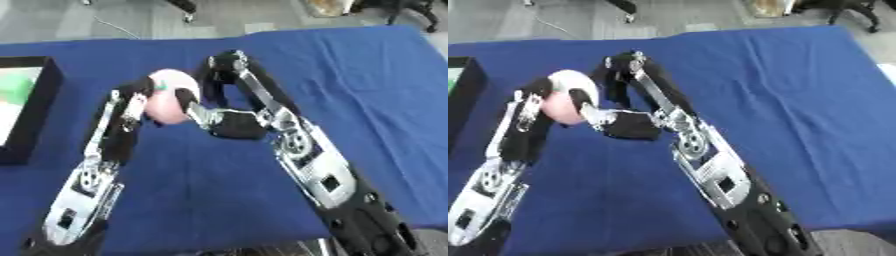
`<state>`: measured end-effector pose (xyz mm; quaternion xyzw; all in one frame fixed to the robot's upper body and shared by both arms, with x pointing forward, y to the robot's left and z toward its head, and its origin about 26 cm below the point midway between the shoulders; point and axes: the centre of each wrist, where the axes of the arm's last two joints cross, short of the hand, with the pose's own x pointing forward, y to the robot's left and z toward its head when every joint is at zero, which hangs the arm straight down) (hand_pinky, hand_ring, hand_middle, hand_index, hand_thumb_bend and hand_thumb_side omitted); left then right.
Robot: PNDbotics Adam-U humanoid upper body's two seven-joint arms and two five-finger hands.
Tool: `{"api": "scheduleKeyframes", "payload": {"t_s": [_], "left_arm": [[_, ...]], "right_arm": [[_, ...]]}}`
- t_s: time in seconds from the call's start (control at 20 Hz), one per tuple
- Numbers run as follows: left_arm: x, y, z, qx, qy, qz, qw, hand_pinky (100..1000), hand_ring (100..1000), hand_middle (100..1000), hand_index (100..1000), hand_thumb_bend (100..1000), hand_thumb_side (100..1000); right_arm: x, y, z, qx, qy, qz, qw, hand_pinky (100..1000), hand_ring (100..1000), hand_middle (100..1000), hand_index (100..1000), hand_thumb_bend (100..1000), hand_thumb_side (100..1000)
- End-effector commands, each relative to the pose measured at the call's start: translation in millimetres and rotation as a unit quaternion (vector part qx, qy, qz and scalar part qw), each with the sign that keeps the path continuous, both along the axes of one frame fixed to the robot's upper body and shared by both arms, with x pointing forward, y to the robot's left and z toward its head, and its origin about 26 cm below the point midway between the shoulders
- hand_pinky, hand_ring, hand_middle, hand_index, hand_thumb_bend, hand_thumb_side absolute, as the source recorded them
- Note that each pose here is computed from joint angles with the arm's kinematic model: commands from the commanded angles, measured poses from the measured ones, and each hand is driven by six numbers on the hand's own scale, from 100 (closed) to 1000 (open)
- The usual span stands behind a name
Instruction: Pick up the objects with one hand, pass them to the other hand, and then place them into the box on the other side of the table.
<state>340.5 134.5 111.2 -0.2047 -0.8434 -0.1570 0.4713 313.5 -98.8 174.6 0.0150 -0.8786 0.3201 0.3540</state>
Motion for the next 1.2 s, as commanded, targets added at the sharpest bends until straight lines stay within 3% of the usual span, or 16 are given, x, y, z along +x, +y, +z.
{"api": "scheduleKeyframes", "payload": {"t_s": [0.05, 0.4, 0.9, 1.2], "left_arm": [[0.9, -1.6, 9.2, -0.009, -0.012, -0.002, 1.000, 471, 233, 183, 366, 100, 637], [0.7, -2.3, 9.8, -0.010, -0.012, -0.003, 1.000, 472, 234, 184, 366, 100, 638], [1.9, -0.8, 8.9, -0.023, -0.002, 0.002, 1.000, 472, 237, 188, 367, 100, 645], [7.9, 13.7, 16.2, -0.052, 0.002, 0.038, 0.998, 474, 240, 191, 369, 100, 648]], "right_arm": [[-2.1, 0.0, 8.5, 0.008, -0.014, 0.004, 1.000, 433, 230, 366, 591, 346, 546], [-2.6, 0.3, 8.9, -0.021, -0.024, 0.017, 0.999, 455, 266, 509, 769, 446, 616], [-4.0, -1.3, 10.8, -0.012, -0.032, 0.015, 0.999, 460, 277, 540, 792, 437, 613], [-5.4, -3.7, 11.7, 0.006, -0.036, 0.009, 0.999, 457, 278, 532, 785, 415, 599]]}}
